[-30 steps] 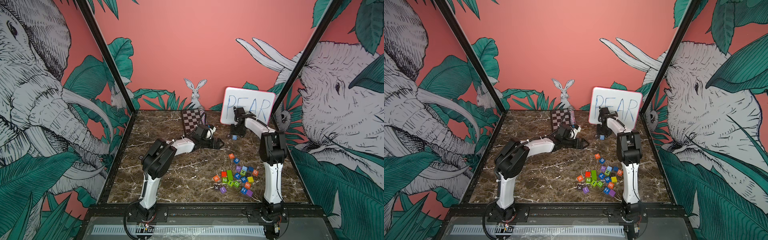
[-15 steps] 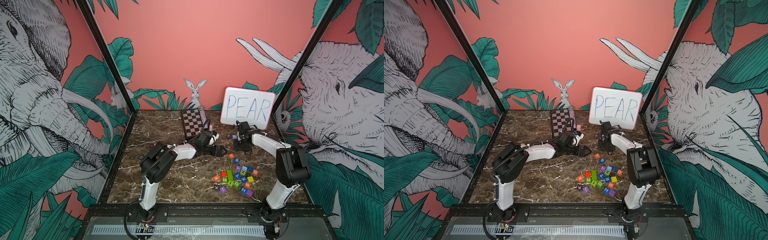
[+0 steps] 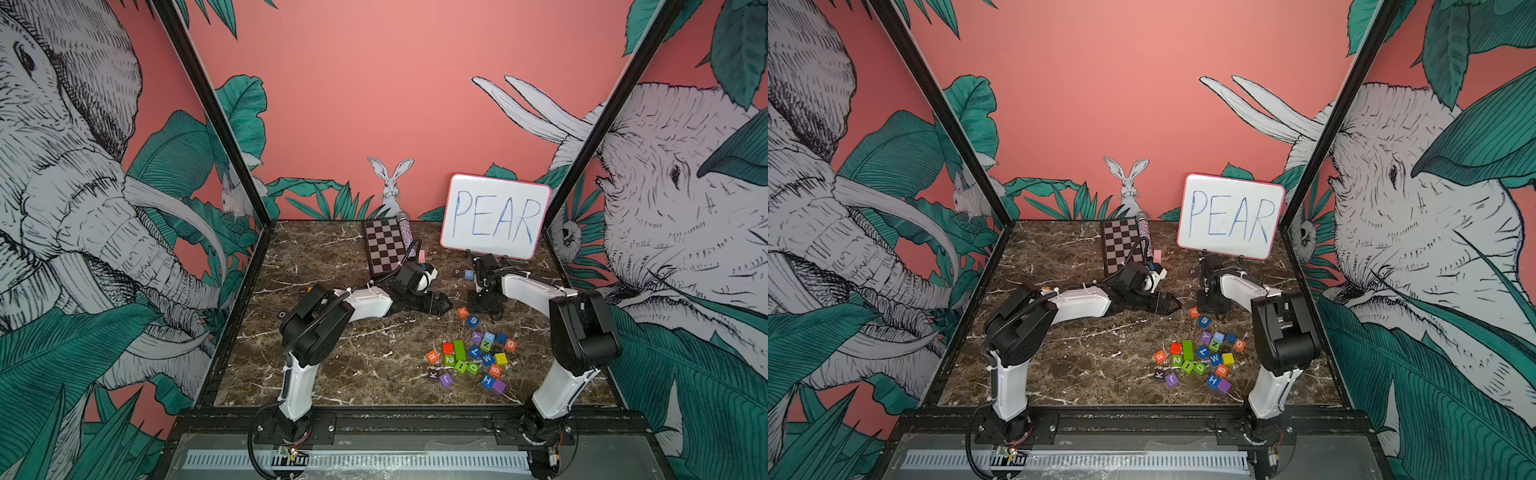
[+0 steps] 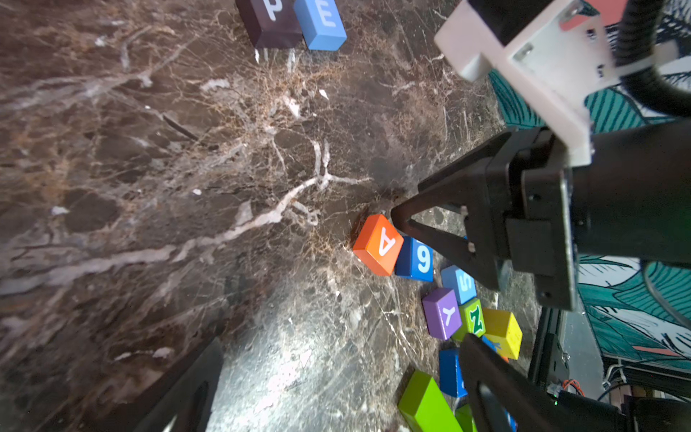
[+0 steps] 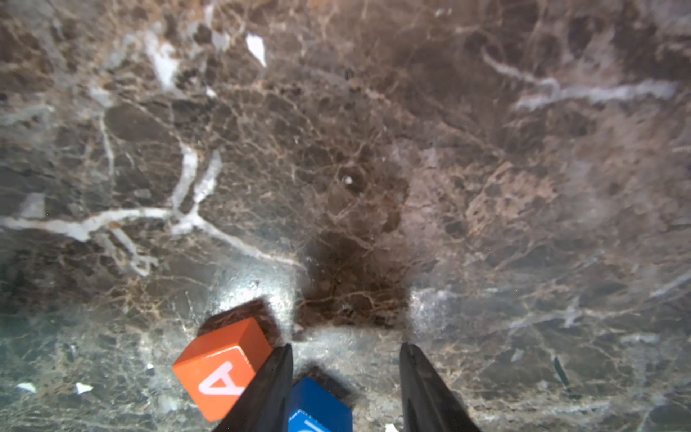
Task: Spell the uppercase word “pear” with letter blocks
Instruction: Place the letter block at the center of the board, then pick up the letter block from the center of the board.
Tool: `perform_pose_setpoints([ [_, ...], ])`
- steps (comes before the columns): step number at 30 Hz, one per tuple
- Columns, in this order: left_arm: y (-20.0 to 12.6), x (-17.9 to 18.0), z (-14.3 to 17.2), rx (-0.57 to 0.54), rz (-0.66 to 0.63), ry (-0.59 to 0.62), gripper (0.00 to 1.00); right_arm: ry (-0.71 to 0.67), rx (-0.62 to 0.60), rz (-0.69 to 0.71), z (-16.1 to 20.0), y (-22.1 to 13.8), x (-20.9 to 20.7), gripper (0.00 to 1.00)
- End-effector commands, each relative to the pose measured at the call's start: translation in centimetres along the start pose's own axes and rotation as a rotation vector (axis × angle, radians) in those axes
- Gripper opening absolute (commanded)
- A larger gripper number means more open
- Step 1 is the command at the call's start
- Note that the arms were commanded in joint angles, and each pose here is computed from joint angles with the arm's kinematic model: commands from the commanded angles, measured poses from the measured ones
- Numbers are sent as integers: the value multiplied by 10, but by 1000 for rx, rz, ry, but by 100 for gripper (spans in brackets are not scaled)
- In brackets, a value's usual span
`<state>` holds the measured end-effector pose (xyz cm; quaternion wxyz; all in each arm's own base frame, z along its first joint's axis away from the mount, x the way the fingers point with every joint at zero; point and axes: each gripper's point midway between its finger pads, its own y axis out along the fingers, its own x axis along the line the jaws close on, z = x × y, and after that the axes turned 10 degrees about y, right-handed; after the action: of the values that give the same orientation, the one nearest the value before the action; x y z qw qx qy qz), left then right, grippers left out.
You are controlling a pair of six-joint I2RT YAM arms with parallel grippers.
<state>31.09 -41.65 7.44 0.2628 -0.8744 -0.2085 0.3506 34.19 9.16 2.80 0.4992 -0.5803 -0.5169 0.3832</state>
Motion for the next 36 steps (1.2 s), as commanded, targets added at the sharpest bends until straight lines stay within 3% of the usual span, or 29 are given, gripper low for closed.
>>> perform_pose_setpoints([
  [1,-3,-5,-8,-6,0,19,99,-23,3,1,1,1,2,48],
  [27,-12,1,-9,-36,-6,-3,99,-119,5,-18,17,-4,24,49],
  [36,-28,-8,12,5,76,-27,99,-203,-36,-49,27,-40,30,50],
])
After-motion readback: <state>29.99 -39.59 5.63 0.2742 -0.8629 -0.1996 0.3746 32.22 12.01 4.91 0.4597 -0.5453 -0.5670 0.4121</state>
